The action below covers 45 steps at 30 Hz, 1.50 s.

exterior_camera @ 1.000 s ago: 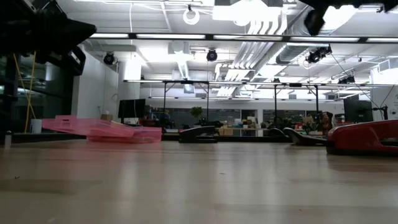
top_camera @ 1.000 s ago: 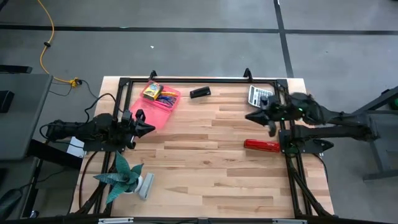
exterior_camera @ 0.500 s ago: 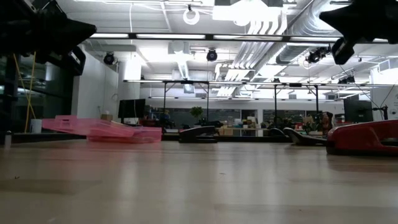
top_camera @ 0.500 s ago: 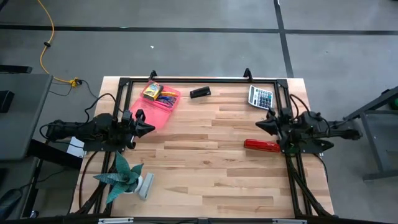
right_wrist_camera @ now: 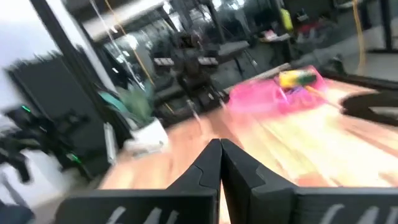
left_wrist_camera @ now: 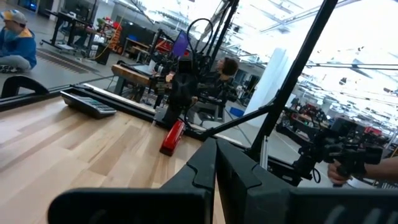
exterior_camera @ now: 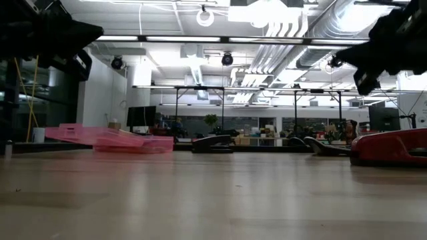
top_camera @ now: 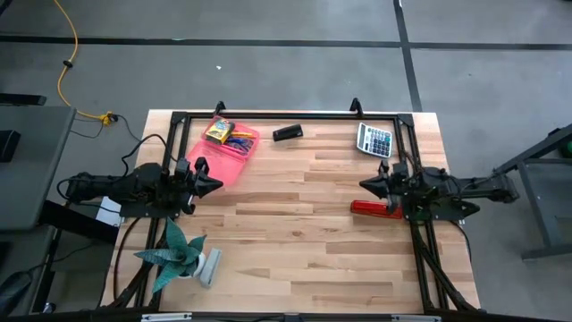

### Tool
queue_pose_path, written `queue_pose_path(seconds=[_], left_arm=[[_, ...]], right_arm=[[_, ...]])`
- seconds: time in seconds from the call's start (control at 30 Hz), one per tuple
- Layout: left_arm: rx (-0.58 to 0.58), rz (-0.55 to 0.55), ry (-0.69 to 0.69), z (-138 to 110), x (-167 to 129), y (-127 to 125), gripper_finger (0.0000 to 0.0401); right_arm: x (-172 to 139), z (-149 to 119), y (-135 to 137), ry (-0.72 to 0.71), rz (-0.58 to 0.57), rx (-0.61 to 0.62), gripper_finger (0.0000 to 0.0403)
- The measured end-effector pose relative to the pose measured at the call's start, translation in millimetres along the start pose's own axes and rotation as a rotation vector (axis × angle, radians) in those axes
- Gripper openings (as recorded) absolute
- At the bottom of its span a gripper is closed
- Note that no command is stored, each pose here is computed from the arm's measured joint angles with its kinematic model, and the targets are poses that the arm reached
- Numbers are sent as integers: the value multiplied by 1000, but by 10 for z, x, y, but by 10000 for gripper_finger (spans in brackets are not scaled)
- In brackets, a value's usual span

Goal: Pack school essentials
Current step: Return to Home Position

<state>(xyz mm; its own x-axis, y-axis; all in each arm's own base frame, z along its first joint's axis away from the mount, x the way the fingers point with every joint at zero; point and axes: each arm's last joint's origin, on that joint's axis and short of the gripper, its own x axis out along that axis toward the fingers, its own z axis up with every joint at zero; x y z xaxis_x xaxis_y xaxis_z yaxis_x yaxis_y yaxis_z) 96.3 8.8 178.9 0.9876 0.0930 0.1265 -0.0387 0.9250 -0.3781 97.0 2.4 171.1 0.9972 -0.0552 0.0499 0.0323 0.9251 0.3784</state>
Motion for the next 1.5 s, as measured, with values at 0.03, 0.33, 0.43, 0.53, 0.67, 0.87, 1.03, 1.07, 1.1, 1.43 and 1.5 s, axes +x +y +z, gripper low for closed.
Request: queue_pose_path(seconds=[0.03, 0.33, 0.43, 0.53, 0.67, 0.87, 1.03, 1.07, 1.1, 1.43, 1.5], left_arm=[[0, 0, 0, 0, 0, 0, 1], [0, 0, -1, 2, 0, -1, 1], [0, 0, -1, 2, 0, 0, 1], [0, 0, -1, 2, 0, -1, 1], [0, 0, -1, 2, 0, -1, 1], [0, 0, -1, 2, 0, -1, 1], [0, 0, -1, 2, 0, -1, 1], [0, 0, -1, 2, 0, -1, 1], [0, 0, -1, 2, 0, 0, 1], [0, 0, -1, 2, 0, -1, 1], [0, 0, -1, 2, 0, 0, 1]], right_arm=[[2, -12, -7, 16, -14, -22, 0], [18, -29, -17, 38, -28, -303, 0], [25, -38, -19, 50, -29, -360, 0], [25, -39, -20, 51, -29, -364, 0], [25, -39, -20, 51, -29, -364, 0], [25, -39, -20, 52, -28, -364, 0], [25, -39, -19, 52, -27, -364, 0], [25, -40, -20, 53, -28, -364, 0], [25, -40, -20, 53, -27, -364, 0], [25, -40, -19, 53, -27, -364, 0], [25, -40, -19, 53, -27, -364, 0]])
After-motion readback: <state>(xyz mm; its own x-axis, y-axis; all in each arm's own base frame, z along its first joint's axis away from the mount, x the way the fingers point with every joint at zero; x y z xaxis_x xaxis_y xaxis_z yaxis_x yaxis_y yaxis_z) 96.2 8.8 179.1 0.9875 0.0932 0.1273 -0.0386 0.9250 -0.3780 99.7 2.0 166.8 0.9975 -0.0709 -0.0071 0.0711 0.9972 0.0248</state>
